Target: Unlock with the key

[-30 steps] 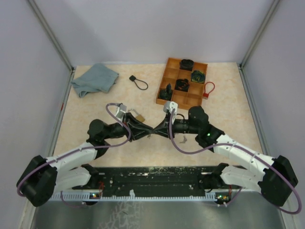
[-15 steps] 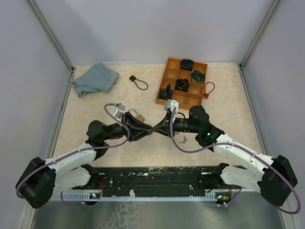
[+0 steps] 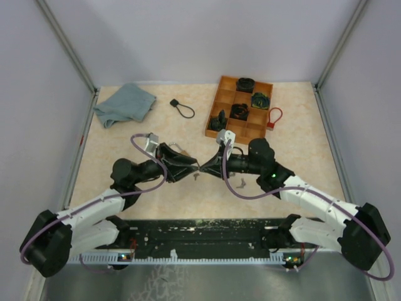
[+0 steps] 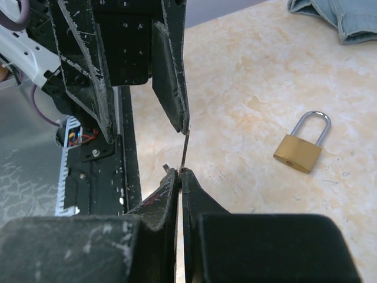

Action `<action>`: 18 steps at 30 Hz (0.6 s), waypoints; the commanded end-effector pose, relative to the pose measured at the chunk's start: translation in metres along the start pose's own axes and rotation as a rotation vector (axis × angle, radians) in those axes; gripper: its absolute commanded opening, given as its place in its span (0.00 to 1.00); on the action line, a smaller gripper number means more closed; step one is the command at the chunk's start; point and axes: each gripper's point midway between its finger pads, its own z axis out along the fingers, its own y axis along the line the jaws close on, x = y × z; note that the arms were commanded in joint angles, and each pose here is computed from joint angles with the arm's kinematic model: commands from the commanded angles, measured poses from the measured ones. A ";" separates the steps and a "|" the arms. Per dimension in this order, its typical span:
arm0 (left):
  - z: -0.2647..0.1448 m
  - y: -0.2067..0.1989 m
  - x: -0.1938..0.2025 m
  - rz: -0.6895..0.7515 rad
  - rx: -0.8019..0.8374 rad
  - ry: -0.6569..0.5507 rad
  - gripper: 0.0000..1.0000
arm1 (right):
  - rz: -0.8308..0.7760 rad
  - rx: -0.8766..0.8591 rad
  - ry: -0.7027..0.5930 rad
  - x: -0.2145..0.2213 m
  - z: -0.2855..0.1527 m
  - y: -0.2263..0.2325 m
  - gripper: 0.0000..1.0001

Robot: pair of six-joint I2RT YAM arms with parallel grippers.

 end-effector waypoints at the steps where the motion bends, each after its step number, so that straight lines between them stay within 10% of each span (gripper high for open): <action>1: -0.004 0.021 0.002 -0.028 -0.084 -0.021 0.49 | -0.044 -0.087 -0.068 -0.020 0.002 0.016 0.00; 18: -0.007 0.000 0.008 -0.022 0.069 -0.005 0.50 | -0.023 -0.071 -0.055 -0.016 0.006 0.010 0.00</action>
